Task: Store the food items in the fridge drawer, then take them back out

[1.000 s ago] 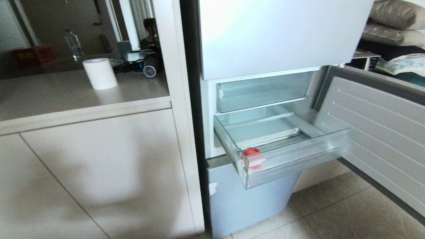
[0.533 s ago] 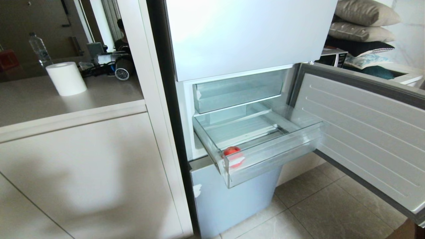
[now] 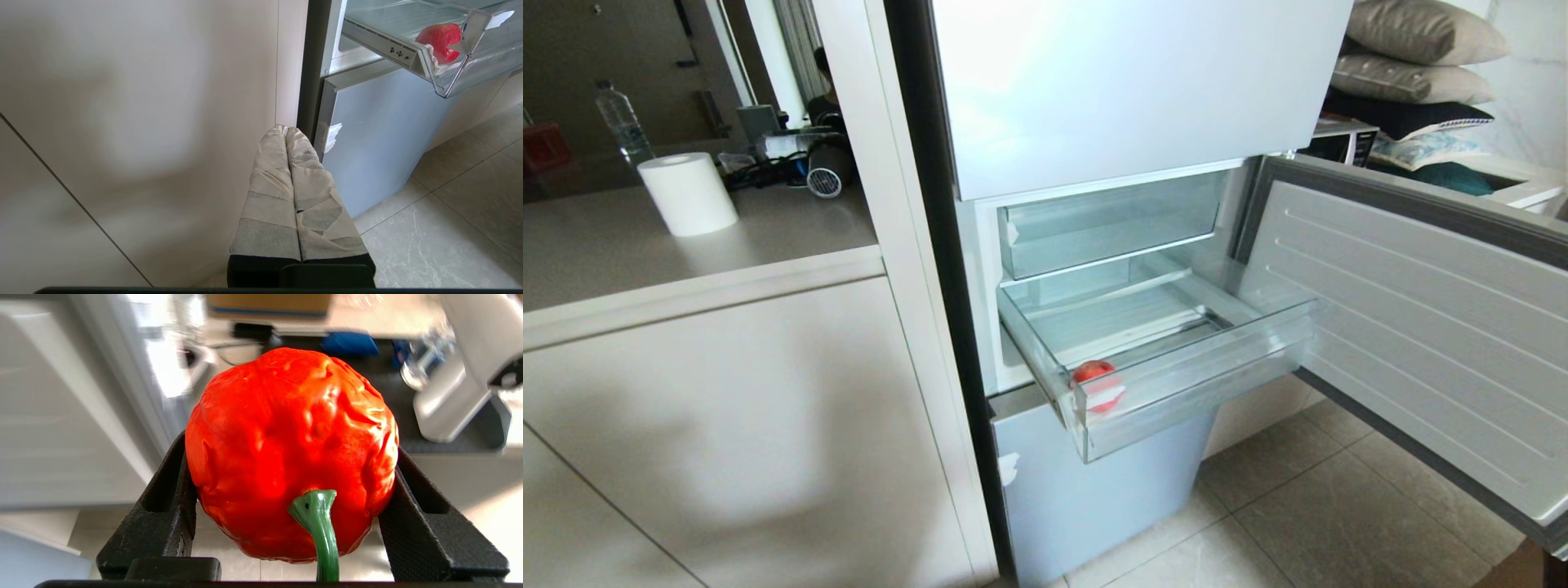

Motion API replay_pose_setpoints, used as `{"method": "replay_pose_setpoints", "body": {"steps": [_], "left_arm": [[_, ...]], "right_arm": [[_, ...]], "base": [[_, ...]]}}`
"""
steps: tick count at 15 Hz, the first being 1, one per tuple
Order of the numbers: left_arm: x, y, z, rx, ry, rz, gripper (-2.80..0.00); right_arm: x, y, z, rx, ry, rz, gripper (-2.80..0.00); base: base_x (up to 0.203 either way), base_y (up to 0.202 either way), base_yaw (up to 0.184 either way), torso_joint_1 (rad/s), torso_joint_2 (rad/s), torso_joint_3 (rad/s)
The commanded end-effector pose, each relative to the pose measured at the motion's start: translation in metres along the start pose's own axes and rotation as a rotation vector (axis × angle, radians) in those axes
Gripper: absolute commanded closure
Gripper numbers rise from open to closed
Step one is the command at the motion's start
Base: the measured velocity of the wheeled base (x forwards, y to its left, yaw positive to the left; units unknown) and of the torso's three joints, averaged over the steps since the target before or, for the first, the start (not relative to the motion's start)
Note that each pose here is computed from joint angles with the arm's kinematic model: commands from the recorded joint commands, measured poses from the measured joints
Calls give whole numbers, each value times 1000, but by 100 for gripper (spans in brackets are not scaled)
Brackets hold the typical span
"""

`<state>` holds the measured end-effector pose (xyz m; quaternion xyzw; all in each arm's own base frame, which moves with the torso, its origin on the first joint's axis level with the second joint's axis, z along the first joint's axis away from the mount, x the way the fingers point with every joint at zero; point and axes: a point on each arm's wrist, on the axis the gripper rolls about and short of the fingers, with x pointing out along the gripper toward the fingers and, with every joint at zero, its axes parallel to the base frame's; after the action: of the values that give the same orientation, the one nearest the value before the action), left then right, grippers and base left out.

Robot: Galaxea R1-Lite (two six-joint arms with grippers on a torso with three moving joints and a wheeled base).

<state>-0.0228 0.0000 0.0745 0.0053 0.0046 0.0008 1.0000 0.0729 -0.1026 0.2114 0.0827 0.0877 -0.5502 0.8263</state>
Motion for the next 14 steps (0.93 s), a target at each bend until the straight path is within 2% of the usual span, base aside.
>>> {"method": "replay_pose_setpoints", "body": {"steps": [1,2,9,14], "left_arm": [[0,0,0,0,2,1,0],[0,0,0,0,2,1,0],[0,0,0,0,2,0,0],[0,0,0,0,2,0,0]], "right_arm": [[45,-8,-10,17,129,-51,0],[60,-12,-13,31,152,-53,0],[142,-29,-24,65,154,-103,0],[184,-40,-38,78,227,-140,0]], "base": [[0,0,0,0,0,0],[0,0,0,0,0,0],[0,0,0,0,0,0],[0,0,0,0,0,0]]}}
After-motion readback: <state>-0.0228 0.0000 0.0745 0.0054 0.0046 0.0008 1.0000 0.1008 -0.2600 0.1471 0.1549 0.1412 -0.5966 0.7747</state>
